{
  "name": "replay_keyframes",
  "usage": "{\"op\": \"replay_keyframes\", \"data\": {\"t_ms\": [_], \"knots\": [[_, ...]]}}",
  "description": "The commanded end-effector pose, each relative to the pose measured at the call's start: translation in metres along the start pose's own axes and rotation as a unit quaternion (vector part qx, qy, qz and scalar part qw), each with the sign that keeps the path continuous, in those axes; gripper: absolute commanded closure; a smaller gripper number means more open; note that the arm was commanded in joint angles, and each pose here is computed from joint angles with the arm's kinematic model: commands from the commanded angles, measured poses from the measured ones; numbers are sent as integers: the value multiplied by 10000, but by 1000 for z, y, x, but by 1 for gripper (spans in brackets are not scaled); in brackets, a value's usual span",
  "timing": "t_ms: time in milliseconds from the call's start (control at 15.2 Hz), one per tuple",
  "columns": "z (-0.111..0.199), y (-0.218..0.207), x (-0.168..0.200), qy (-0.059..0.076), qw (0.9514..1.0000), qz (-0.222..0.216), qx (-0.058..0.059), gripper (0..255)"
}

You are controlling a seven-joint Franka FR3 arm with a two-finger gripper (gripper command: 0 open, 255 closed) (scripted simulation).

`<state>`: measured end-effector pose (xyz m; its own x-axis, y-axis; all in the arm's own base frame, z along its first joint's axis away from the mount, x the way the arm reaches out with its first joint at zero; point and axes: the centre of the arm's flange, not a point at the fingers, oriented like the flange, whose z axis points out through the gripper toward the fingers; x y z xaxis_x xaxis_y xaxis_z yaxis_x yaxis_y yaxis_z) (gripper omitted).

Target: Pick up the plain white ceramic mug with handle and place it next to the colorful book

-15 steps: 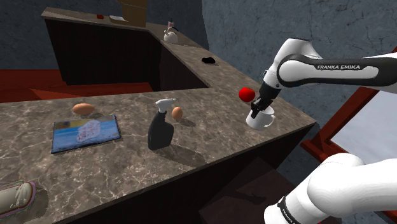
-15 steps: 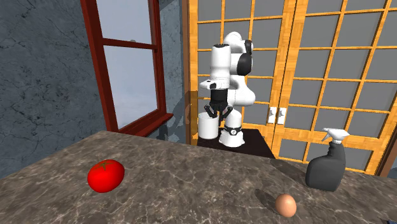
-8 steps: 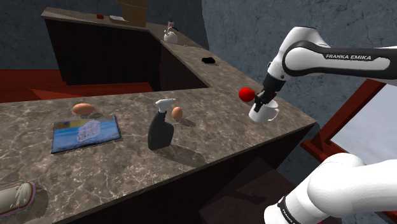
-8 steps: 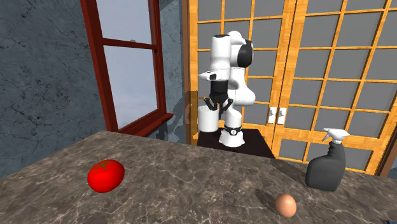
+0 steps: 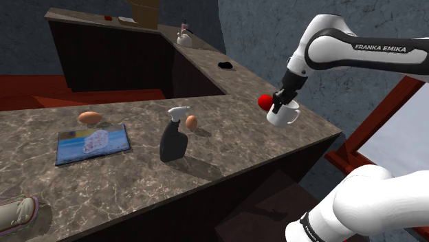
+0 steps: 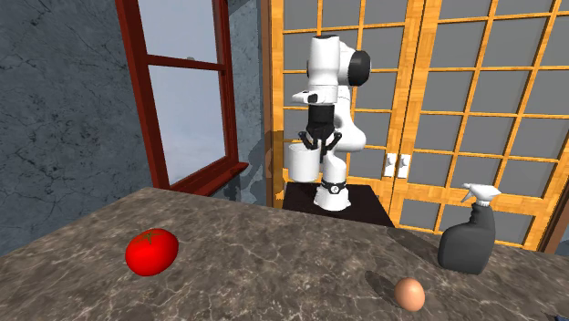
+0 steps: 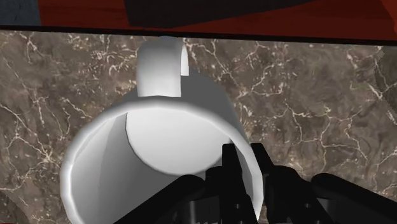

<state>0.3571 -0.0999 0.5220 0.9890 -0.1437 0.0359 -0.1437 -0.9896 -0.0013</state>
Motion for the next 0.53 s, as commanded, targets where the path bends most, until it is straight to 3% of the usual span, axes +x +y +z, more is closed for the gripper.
{"op": "replay_keyframes", "data": {"t_ms": [0,462], "knots": [[2,-23,15,0,10000,2,2,255],[4,-99,67,0,10000,2,2,255]]}}
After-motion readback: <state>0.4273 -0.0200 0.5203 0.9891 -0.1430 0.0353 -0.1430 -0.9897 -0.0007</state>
